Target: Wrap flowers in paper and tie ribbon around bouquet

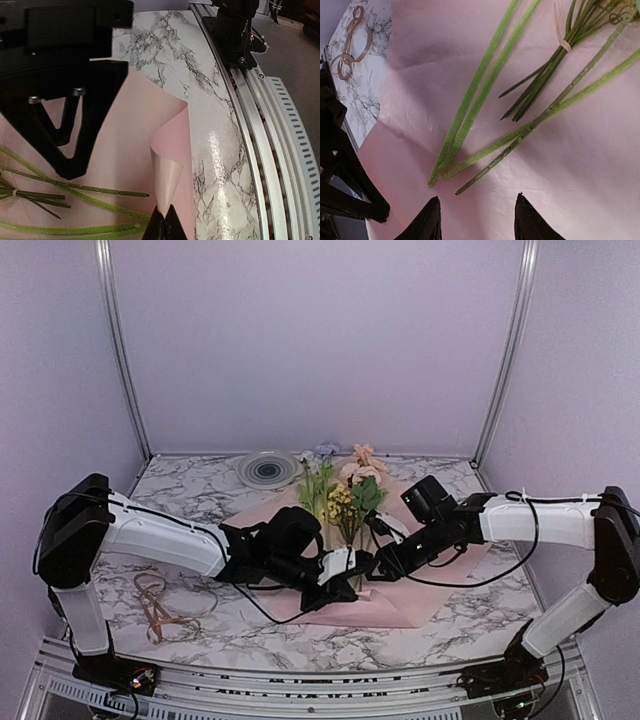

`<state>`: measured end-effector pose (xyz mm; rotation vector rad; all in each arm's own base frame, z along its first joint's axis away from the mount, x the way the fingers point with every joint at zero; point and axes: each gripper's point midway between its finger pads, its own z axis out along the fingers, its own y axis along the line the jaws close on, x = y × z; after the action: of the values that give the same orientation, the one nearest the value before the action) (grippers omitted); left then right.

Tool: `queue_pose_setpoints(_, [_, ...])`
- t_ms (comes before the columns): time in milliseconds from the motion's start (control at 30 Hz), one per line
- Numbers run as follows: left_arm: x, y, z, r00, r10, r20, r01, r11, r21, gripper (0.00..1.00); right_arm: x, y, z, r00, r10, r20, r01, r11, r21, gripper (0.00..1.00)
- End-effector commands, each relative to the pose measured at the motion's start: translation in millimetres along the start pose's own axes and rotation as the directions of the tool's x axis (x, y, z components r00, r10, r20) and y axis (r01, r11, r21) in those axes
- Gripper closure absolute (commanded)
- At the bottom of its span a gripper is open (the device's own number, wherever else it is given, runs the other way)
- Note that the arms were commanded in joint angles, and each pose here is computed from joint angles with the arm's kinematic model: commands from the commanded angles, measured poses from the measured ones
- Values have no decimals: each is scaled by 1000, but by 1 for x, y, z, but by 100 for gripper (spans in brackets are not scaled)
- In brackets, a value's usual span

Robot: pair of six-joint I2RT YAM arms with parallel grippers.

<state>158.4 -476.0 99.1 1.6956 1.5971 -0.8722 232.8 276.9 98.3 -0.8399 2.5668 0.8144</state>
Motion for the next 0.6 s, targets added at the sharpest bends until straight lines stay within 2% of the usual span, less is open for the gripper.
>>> queue_pose_setpoints(0, [-8, 26, -2, 997, -66, 41, 65, 998, 11, 100, 0, -16, -9, 994, 103, 41, -102, 995, -10, 52])
queue_pose_setpoints(100, [0, 41, 0, 993, -110, 37, 110, 994, 8, 100, -11, -20, -31, 984, 117, 137, -111, 993, -45, 53])
queue_pose_setpoints(233, [7, 55, -2, 989, -144, 42, 144, 990, 0, 100, -23, 11, -46, 966, 55, 253, -1, 977, -211, 50])
queue_pose_setpoints(300, [10, 59, -1, 987, -154, 40, 154, 988, -4, 100, -17, 16, -42, 965, 49, 256, 18, 967, -255, 45])
queue_pose_setpoints(433, [12, 63, 0, 985, -167, 43, 167, 986, -4, 100, -11, 3, -26, 969, 55, 243, 2, 974, -228, 33])
queue_pose_setpoints(567, [12, 66, 3, 983, -180, 44, 181, 984, 1, 100, -5, -4, -9, 977, 58, 207, -8, 972, -235, 30])
